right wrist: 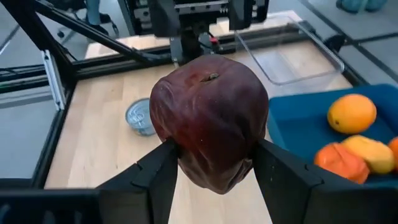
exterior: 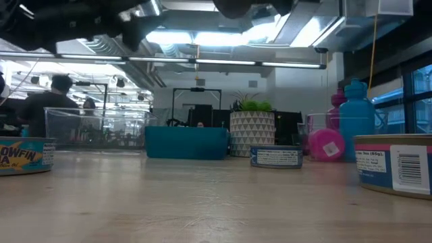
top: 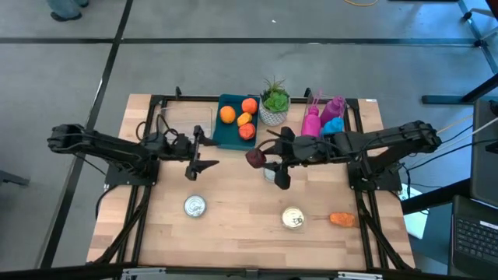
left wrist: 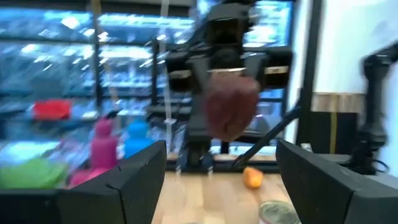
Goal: Pick & Place Food Item
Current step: Put the apple into the blue bin
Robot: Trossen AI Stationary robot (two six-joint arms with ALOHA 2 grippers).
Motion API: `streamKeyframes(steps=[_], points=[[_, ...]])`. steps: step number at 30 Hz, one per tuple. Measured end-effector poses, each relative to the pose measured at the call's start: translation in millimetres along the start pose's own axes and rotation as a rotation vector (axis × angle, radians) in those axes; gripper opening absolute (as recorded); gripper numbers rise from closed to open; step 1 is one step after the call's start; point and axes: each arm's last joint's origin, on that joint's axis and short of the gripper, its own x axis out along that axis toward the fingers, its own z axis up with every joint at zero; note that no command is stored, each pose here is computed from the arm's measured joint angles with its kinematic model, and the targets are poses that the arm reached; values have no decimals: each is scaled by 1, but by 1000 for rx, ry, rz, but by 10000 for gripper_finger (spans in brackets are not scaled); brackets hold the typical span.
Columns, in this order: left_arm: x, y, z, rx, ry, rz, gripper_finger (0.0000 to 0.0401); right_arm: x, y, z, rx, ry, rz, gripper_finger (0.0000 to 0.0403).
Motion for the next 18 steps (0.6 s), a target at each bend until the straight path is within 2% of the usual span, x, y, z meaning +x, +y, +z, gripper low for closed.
streamKeyframes(steps=[5,13,18], points=[[28,-1,7,60,-27,-75,310,-1,1,2,-5,-1,22,196],[70,3,2,59,19,-62,356,-1,1,2,1,0,26,197],[87,7,4,64,7,-61,368,-1,1,1,-4,4,25,197]])
